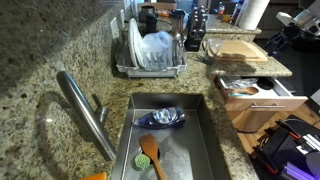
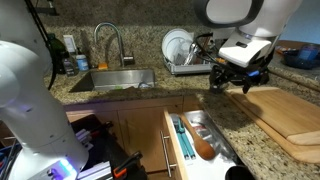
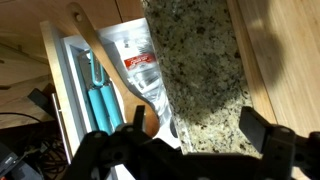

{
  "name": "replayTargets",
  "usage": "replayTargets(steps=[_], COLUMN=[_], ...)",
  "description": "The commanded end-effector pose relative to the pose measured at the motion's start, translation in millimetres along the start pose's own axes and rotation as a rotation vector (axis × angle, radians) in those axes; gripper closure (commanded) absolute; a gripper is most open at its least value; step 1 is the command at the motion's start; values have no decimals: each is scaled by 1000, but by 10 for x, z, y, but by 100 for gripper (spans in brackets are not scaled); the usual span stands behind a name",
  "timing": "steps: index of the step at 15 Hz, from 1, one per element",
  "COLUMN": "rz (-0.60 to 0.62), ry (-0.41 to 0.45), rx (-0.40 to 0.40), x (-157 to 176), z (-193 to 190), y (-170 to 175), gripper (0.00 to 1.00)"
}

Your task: Remove the wooden spoon from the chopping board and put it in the open drawer

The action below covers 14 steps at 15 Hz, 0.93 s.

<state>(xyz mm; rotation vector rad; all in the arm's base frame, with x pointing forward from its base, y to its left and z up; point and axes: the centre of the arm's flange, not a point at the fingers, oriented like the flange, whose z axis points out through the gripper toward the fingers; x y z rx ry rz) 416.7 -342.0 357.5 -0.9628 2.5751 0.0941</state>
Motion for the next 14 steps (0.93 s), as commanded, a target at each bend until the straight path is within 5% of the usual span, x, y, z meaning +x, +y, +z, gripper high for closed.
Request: replayTargets(steps=[1, 14], rz=[0, 1], ry=[0, -50], rx=[0, -72], x=[1, -11], z=[2, 71], y=[-1, 80], gripper=[4, 0])
